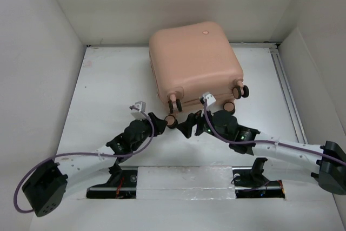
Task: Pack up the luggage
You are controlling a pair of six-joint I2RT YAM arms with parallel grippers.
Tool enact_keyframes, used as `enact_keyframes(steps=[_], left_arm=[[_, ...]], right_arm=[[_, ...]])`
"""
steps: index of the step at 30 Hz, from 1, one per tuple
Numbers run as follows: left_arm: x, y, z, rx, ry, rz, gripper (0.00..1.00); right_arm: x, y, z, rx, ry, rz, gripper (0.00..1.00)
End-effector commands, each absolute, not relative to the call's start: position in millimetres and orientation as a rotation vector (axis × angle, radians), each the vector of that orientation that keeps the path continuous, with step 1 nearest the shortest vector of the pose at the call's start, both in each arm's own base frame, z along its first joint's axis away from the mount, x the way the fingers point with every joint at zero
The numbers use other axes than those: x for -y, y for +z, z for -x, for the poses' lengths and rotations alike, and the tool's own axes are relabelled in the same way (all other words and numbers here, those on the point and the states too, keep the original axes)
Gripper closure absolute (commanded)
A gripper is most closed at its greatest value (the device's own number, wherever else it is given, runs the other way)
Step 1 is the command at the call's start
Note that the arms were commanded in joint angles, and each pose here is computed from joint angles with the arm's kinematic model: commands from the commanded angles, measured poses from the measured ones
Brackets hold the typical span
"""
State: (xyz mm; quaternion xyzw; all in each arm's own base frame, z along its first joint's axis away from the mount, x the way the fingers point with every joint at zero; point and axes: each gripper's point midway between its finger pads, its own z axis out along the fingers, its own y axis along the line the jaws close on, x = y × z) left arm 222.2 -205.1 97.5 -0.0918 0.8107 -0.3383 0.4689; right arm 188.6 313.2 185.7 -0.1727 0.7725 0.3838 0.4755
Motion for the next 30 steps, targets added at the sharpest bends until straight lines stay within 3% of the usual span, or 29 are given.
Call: enact_keyframes(steps=[1, 5, 10, 16, 20, 30], left_arm=[[228.2, 141.5, -237.2, -1.837, -0.869, 0.136, 0.61], [244.0, 148.7, -249.8, -1.814, -0.850, 0.096, 0.60], [250.8, 145.4, -264.4, -1.805, -0.763, 0.115, 0.51], [253.9, 153.8, -280.5, -1.748, -0.678, 0.169, 0.51], [264.4, 156.9, -276.4, -1.716, -0.670, 0.177, 0.53], [245.5, 162.6, -291.0, -1.529, -0.600, 0.327, 0.59]], right_arm=[[-311.8, 214.8, -200.3, -1.832, 0.890, 0.395, 0.16], [-313.5, 237.7, -207.1, -1.796, 0.910, 0.372, 0.16], [-313.7, 252.2, -213.9, -1.781, 0.903, 0.348, 0.16], [-312.9, 256.6, -216.7, -1.771, 0.911, 0.358, 0.16], [-313.4, 258.8, -217.4, -1.764, 0.926, 0.363, 0.24], [-312.8, 258.2, -212.8, -1.754, 0.992, 0.377, 0.30]])
